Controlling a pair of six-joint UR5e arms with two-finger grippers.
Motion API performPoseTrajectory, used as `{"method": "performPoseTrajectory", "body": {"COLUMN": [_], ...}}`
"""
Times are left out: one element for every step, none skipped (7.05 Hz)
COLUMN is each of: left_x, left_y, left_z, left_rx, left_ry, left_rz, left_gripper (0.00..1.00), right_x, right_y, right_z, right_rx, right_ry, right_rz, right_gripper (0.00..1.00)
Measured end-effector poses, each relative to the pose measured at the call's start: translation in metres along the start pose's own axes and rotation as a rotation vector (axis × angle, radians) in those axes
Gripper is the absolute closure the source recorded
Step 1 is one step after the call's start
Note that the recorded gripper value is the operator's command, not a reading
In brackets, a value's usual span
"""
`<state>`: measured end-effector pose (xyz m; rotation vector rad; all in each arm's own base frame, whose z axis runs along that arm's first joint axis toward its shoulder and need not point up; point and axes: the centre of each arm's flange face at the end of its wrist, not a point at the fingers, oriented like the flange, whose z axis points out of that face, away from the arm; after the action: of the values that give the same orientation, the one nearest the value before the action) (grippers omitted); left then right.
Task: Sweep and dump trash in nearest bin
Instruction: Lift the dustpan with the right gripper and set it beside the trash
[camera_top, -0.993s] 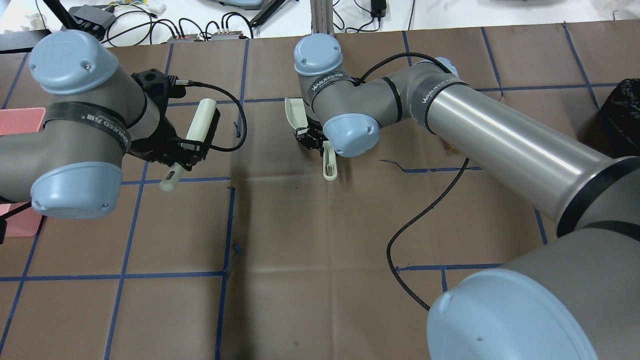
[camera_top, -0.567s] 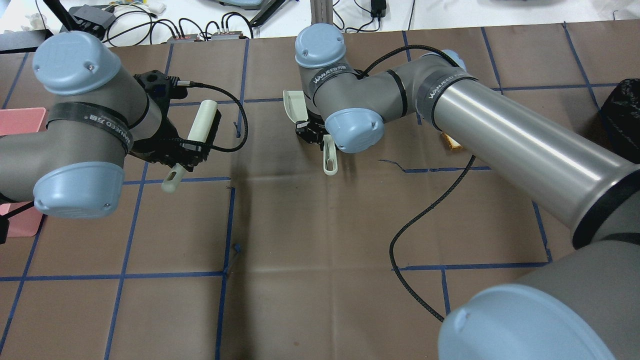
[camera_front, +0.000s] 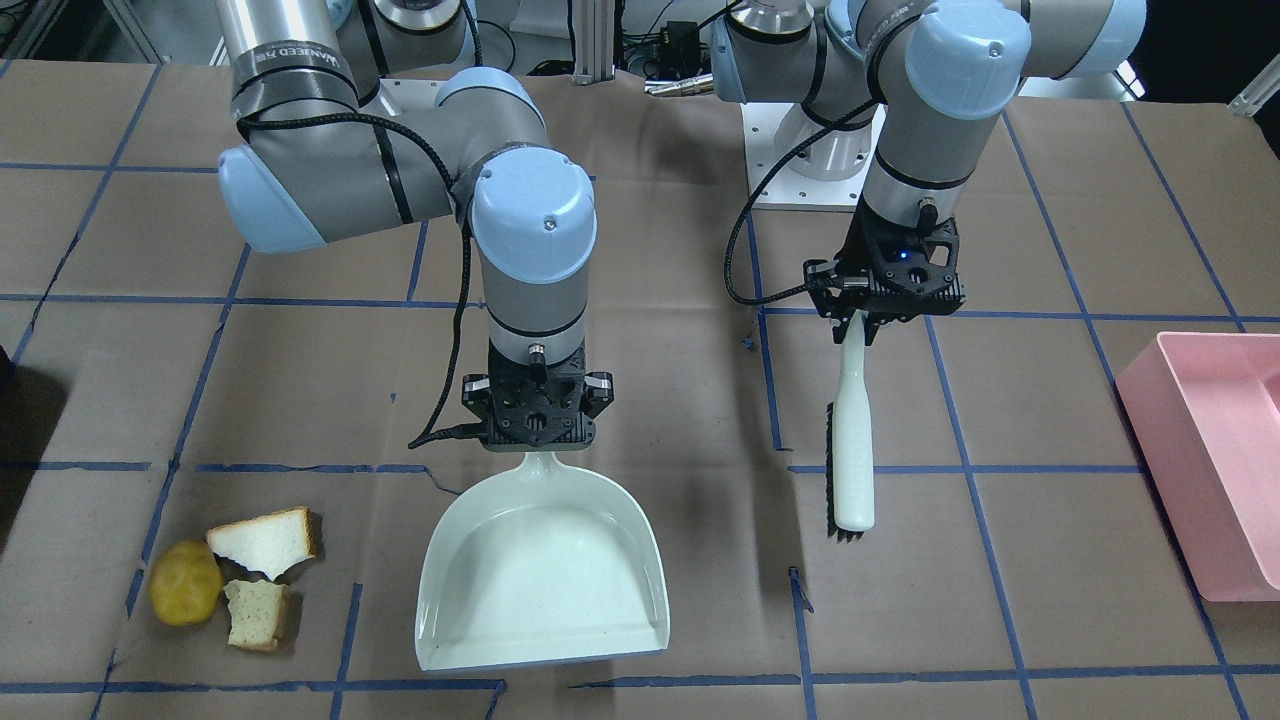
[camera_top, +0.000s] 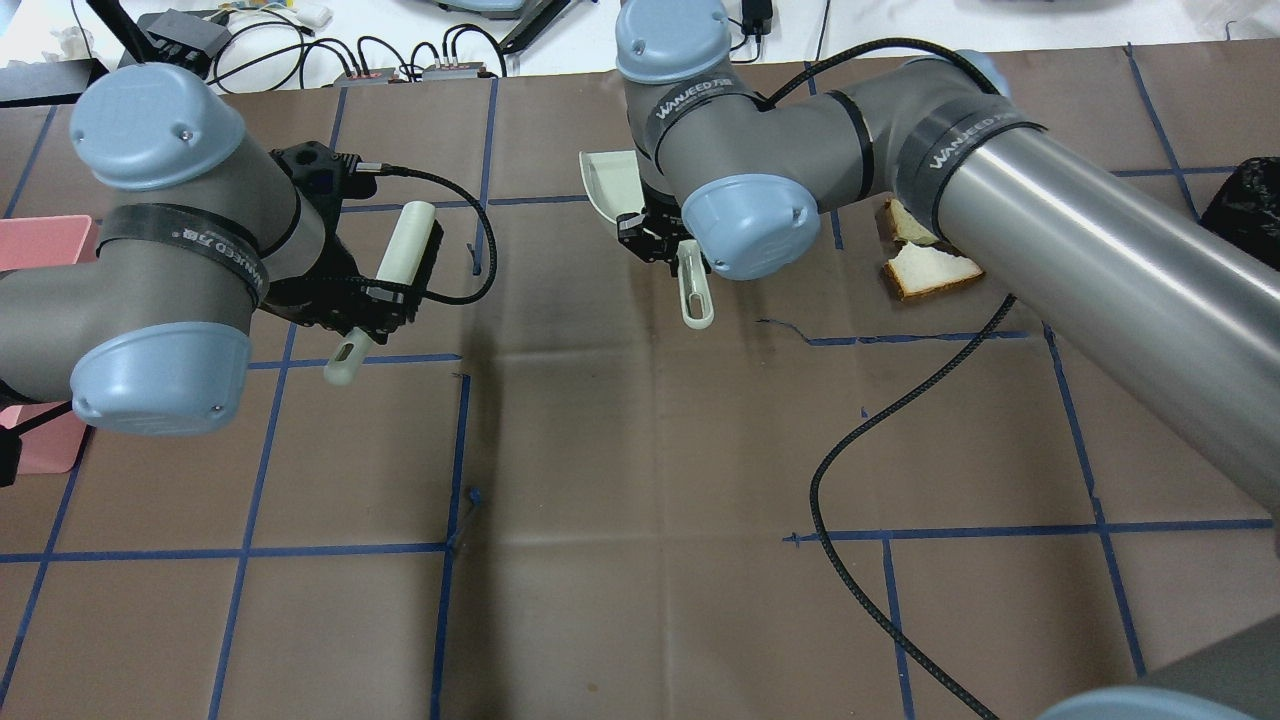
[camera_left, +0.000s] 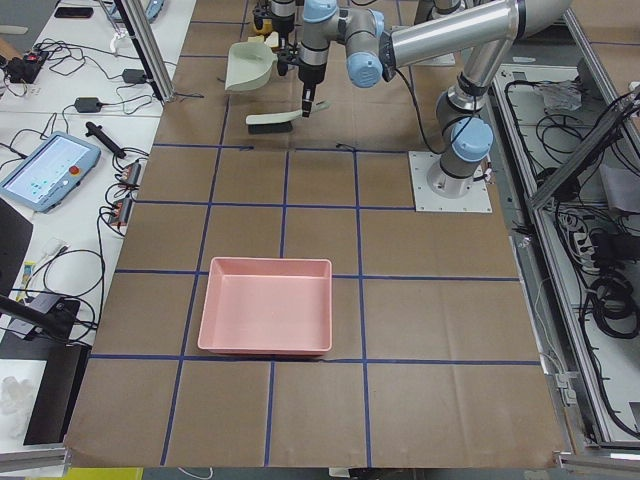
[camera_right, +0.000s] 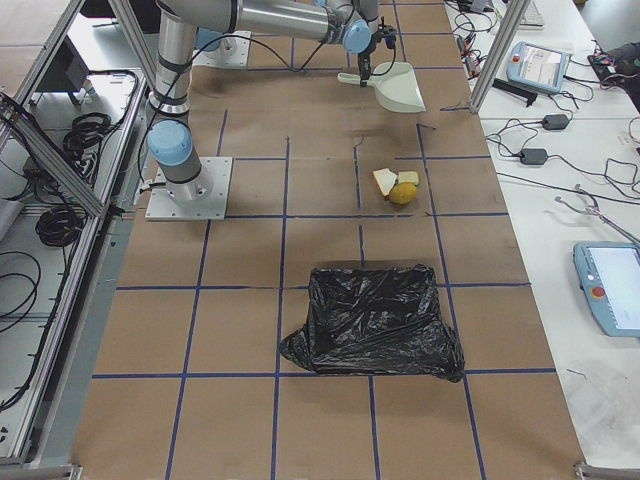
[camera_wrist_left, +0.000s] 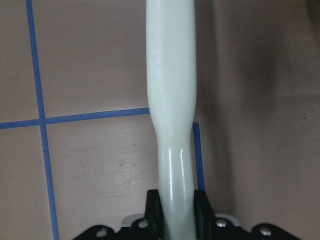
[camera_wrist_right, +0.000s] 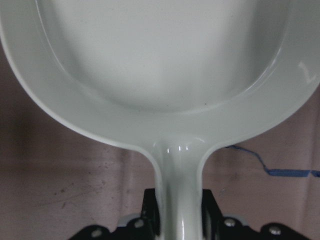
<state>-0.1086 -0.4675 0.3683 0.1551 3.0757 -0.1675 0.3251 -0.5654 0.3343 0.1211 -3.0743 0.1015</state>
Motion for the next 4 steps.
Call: {"method": "performPoseTrajectory", "body": {"left_x": [0.000,0.000,0.000,0.000], "left_y": [-0.001,-0.001,-0.001,-0.001], "left_z": [0.001,0.001,0.001,0.001], "left_rx": [-0.001,-0.001,-0.001,-0.001], "left_ry": [-0.001,-0.001,-0.001,-0.001], "left_rz": [0.003,0.005,0.006,0.006], "left_gripper": [1.00,1.00,0.99,0.99], "right_x": [0.030,0.066,0.109,0.154], "right_y": [-0.002,-0.004,-0.006,-0.005], "right_z": [-0.015,-0.031,-0.045,-0.057], "right_rx": [-0.010,-0.024,-0.041,-0.061], "right_ry": [0.008,0.012,0.013,0.012], "right_rz": [-0.038,-0.078,-0.127,-0.188], "right_gripper": [1.00,1.00,1.00,0.99]}}
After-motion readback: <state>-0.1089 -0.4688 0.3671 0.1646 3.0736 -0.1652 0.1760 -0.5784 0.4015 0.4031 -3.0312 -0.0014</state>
